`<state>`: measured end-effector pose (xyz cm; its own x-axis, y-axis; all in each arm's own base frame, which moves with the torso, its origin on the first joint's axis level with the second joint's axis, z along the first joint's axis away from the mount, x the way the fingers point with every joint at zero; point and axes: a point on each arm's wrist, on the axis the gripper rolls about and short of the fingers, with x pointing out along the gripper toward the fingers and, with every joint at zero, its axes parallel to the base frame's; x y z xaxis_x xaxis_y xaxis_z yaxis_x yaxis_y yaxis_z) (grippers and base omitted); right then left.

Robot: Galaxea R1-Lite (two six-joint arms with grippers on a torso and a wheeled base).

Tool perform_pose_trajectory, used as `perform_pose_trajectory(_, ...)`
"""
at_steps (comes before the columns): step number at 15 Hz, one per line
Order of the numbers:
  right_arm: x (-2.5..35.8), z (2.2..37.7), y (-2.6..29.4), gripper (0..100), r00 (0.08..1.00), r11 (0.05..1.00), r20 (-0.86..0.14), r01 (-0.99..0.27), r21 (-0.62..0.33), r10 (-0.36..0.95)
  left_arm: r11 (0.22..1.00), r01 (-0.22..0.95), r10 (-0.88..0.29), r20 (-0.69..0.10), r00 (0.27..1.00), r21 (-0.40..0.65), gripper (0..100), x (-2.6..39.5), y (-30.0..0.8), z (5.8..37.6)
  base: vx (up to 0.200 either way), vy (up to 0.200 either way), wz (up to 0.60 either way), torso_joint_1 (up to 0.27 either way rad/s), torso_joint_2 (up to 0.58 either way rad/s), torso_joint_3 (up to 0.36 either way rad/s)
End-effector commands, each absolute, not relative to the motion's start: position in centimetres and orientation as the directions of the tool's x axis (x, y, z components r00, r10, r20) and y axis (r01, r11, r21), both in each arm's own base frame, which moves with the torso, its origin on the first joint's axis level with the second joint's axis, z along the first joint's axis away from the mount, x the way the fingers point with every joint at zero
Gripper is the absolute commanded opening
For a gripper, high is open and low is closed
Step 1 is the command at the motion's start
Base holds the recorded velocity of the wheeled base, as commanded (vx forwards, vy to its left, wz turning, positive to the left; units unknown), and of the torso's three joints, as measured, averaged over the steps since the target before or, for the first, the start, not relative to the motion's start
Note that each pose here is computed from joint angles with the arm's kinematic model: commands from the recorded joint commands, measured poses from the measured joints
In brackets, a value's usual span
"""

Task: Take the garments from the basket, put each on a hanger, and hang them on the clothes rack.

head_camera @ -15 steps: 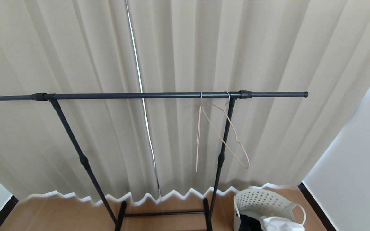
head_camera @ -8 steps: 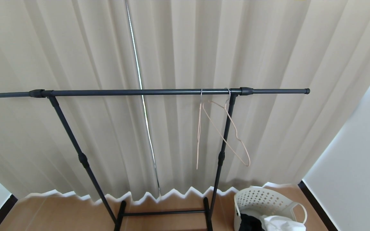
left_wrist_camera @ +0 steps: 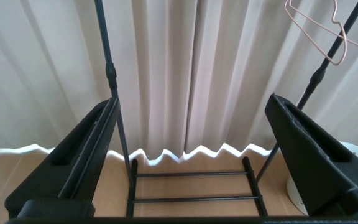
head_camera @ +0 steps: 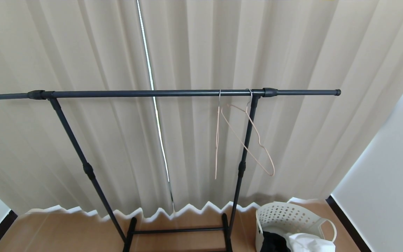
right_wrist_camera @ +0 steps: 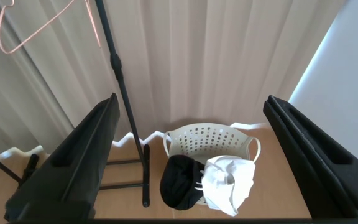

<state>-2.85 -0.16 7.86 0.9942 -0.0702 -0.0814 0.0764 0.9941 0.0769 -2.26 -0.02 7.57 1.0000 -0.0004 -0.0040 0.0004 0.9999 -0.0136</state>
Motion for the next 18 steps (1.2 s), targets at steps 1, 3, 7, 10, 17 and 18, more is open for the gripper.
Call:
perform_pose_trajectory(1,-2.84,7.86,-0.16,100,0.994,0.994,-0.083,0.077,0.077,-0.071,1.0,0.0,0.0,-0.005,1.0,-0.014,100,-2.26,-0.02,7.59,0.0,0.0,0.0,-0.139,0.34,0.198)
perform_pose_trajectory(3,-2.84,7.86,-0.16,100,0.994,0.994,-0.083,0.077,0.077,-0.071,1.0,0.0,0.0,-0.005,1.0,-0.014,100,-2.26,-0.02,7.59,0.0,0.0,0.0,-0.146,0.35,0.195)
perform_pose_trajectory(7,-2.84,7.86,-0.16,100,0.994,0.994,-0.083,0.077,0.077,-0.071,1.0,0.0,0.0,-0.006,1.0,-0.014,100,-2.25,-0.02,7.54,0.0,0.0,0.0,-0.093,0.24,0.134)
perform_pose_trajectory(10,-2.84,7.86,-0.16,100,0.994,0.994,-0.083,0.075,0.077,-0.069,1.0,0.0,0.0,-0.006,1.0,-0.014,100,-2.25,-0.02,7.59,0.0,0.0,0.0,-0.137,0.34,0.196)
perform_pose_trajectory(17,-2.84,7.86,-0.16,100,0.994,0.994,-0.083,0.077,0.077,-0.071,1.0,0.0,0.0,-0.005,1.0,-0.015,100,-2.26,-0.02,7.59,0.0,0.0,0.0,-0.152,0.37,0.22)
perform_pose_trajectory(18,-2.84,7.86,-0.16,100,0.994,0.994,-0.083,0.077,0.077,-0.071,1.0,0.0,0.0,-0.005,1.0,-0.015,100,-2.26,-0.02,7.59,0.0,0.0,0.0,-0.159,0.4,0.227)
